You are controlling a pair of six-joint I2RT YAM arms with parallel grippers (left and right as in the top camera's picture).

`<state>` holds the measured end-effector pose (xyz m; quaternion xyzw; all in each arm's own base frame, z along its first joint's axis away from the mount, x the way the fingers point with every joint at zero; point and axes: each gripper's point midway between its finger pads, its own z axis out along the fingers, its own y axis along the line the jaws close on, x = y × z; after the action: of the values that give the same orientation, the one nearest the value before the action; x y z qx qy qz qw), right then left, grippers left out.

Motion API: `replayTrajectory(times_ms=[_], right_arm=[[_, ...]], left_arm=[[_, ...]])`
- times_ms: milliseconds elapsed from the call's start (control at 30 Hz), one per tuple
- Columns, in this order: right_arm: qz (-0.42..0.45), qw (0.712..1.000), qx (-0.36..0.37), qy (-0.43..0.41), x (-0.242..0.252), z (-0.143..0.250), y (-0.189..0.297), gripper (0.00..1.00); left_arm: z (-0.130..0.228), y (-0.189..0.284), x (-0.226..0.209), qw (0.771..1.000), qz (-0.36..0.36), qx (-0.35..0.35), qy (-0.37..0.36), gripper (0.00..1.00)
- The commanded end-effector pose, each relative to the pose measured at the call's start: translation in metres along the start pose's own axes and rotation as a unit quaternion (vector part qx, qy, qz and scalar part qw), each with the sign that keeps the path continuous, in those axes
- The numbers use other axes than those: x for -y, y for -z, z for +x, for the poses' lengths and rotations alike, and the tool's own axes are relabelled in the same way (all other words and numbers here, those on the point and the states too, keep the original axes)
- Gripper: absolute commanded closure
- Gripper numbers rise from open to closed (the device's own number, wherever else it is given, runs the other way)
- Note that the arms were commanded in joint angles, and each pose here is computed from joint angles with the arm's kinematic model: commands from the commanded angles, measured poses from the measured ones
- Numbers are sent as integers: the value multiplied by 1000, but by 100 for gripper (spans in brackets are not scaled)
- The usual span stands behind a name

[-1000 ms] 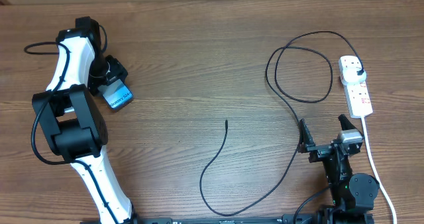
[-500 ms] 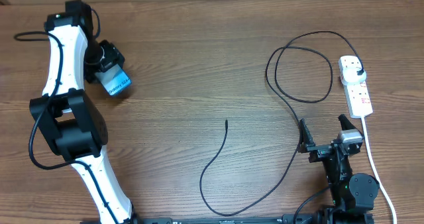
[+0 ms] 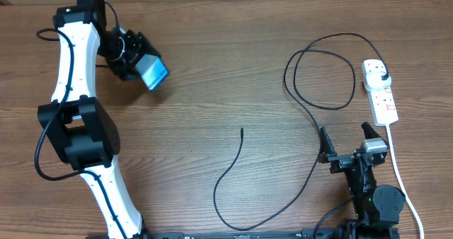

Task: Plug charger to phone and switch on socket
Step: 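Lift the phone with the left gripper and tilt it upright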

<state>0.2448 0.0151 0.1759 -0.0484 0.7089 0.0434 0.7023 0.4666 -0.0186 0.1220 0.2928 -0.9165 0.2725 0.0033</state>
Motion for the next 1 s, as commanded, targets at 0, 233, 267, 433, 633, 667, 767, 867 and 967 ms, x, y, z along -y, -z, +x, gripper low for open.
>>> replayTrajectory(times_ms=[0, 233, 267, 433, 633, 667, 767, 867, 967], right_arm=[[-5, 1000, 2, -1, -2, 2, 0, 0], [-5, 1000, 2, -1, -2, 2, 0, 0], [-5, 1000, 2, -1, -2, 2, 0, 0], [-5, 1000, 2, -1, -2, 2, 0, 0], [-5, 1000, 2, -1, -2, 2, 0, 0], [-5, 1000, 2, -1, -2, 2, 0, 0], [-5, 1000, 2, -1, -2, 2, 0, 0], [-5, 1000, 2, -1, -2, 2, 0, 0], [-5, 1000, 2, -1, -2, 2, 0, 0]], left_arm=[[23, 11, 51, 990, 127, -57, -25, 96], [53, 34, 95, 954, 265, -143, -17, 96], [57, 37, 98, 949, 274, -153, -11, 96], [70, 47, 104, 933, 300, -195, 25, 96], [84, 56, 107, 919, 310, -234, 67, 96], [85, 56, 106, 918, 308, -237, 74, 96], [87, 57, 105, 918, 304, -242, 82, 96], [89, 57, 104, 917, 303, -245, 87, 96], [89, 57, 104, 917, 302, -246, 87, 96]])
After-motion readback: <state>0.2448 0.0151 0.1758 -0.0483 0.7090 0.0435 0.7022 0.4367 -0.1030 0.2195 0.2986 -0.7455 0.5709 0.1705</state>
